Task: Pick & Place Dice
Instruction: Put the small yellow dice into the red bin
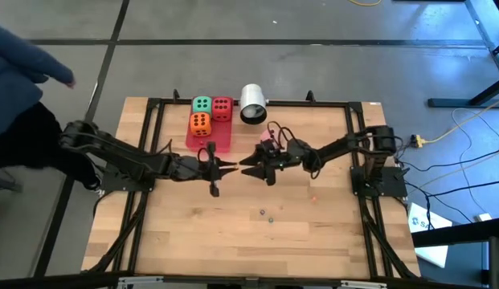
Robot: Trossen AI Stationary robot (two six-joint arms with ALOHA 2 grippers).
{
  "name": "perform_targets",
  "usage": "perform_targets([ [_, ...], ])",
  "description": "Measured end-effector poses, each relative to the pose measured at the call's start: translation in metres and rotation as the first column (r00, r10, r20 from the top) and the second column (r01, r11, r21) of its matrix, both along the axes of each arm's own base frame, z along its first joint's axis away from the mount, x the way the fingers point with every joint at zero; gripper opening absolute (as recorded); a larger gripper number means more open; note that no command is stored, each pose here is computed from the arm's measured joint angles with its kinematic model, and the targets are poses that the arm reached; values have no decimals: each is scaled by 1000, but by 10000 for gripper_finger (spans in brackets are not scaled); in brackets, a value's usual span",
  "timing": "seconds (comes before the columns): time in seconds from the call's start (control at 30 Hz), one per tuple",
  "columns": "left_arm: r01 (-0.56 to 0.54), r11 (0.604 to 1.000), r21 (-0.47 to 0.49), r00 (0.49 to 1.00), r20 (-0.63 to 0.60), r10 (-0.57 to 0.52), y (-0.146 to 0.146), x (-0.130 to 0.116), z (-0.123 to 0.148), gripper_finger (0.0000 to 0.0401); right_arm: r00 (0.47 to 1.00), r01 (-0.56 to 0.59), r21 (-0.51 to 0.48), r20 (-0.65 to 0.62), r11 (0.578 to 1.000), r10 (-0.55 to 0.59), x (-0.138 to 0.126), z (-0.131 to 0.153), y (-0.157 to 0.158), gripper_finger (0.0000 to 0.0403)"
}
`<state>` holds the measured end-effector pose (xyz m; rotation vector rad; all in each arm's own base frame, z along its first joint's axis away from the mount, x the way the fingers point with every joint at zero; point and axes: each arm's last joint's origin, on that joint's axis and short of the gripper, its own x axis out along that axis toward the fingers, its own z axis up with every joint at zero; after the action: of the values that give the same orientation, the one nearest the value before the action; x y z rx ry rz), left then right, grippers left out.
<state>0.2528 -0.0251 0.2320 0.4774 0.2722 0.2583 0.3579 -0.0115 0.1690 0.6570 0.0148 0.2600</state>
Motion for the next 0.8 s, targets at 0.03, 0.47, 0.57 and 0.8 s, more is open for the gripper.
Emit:
perform_targets([
  [0.03, 1, 1000, 11, 1000, -4, -1, 0, 2, 1, 15, 1000, -3, 0, 1, 1000, 3, 2, 0, -1, 261],
  [0.47, -34, 997, 66, 999, -18, 35, 0, 8, 4, 15, 999, -31, -10, 19, 999, 31, 4, 3, -3, 261],
  [0.57, -33, 997, 65, 999, -17, 34, 0, 8, 4, 15, 999, -43, -14, 25, 999, 43, 4, 3, -3, 259],
  [0.8, -32, 997, 64, 999, -15, 33, 0, 8, 5, 15, 999, -46, -23, 25, 999, 46, 4, 3, -2, 215],
])
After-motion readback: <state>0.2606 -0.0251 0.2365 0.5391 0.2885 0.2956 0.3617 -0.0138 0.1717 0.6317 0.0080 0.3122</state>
